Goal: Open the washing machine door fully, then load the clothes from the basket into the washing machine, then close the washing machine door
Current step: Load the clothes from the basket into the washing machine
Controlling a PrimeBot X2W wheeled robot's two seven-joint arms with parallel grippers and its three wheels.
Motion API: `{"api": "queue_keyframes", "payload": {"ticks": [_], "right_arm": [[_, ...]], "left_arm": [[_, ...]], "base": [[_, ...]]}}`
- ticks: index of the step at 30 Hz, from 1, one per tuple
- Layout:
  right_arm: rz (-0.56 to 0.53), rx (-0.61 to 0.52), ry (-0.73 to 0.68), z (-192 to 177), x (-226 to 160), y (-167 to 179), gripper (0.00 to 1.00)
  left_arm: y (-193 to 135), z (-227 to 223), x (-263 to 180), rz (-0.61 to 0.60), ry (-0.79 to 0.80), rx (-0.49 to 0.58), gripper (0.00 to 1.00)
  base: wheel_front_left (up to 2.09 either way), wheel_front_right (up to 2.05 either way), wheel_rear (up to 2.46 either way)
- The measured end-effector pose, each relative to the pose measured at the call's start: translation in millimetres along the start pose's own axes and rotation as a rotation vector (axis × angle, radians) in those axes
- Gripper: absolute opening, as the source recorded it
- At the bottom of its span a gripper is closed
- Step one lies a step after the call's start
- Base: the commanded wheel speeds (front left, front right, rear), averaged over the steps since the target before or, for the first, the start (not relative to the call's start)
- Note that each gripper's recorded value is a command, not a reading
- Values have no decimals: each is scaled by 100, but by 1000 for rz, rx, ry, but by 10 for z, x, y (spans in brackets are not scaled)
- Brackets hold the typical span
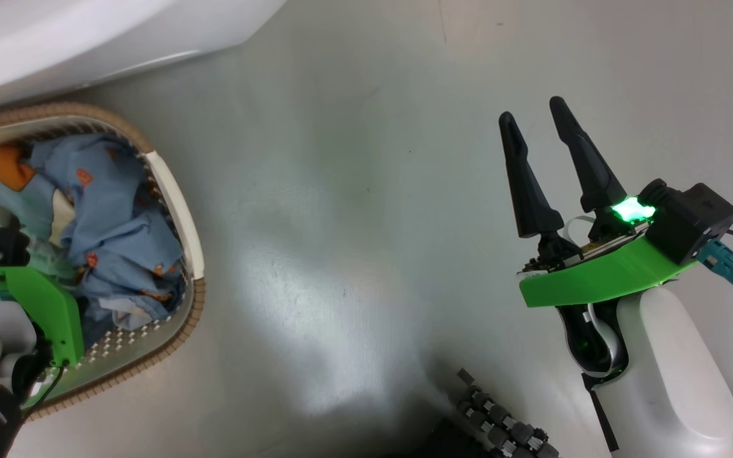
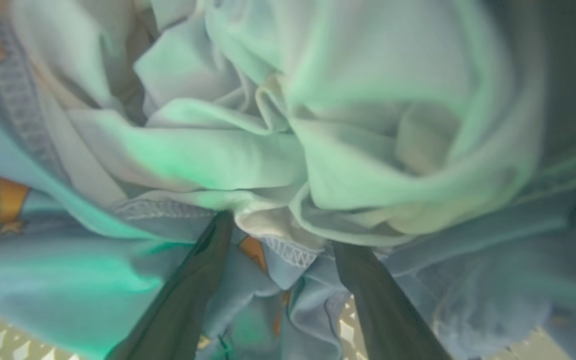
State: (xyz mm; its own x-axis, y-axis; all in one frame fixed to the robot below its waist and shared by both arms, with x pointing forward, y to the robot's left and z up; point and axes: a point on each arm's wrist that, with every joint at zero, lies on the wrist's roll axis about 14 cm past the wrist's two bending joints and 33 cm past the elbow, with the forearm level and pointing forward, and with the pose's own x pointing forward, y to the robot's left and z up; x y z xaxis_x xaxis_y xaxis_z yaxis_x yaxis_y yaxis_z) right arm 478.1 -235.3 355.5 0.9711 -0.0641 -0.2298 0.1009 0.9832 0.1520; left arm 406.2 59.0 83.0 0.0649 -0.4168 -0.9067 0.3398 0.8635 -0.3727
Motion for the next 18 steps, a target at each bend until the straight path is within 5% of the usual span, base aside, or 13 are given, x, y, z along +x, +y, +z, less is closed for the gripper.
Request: {"api": "queue_keyframes", "payload": {"ticks": [2,3,18], "right_arm": [[-1,-1,4,-16,2,-5,100],[-1,0,5,-22,4,-4,100],[28,22,-41,163,10,116,100]], "left_arm": [[8,-10,14,0,2,3,7],[19,8,14,2,-8,2,0],[6,370,-296,8,-219,-40,0]], "base": [[0,0,0],[0,0,0],[0,0,0]]}}
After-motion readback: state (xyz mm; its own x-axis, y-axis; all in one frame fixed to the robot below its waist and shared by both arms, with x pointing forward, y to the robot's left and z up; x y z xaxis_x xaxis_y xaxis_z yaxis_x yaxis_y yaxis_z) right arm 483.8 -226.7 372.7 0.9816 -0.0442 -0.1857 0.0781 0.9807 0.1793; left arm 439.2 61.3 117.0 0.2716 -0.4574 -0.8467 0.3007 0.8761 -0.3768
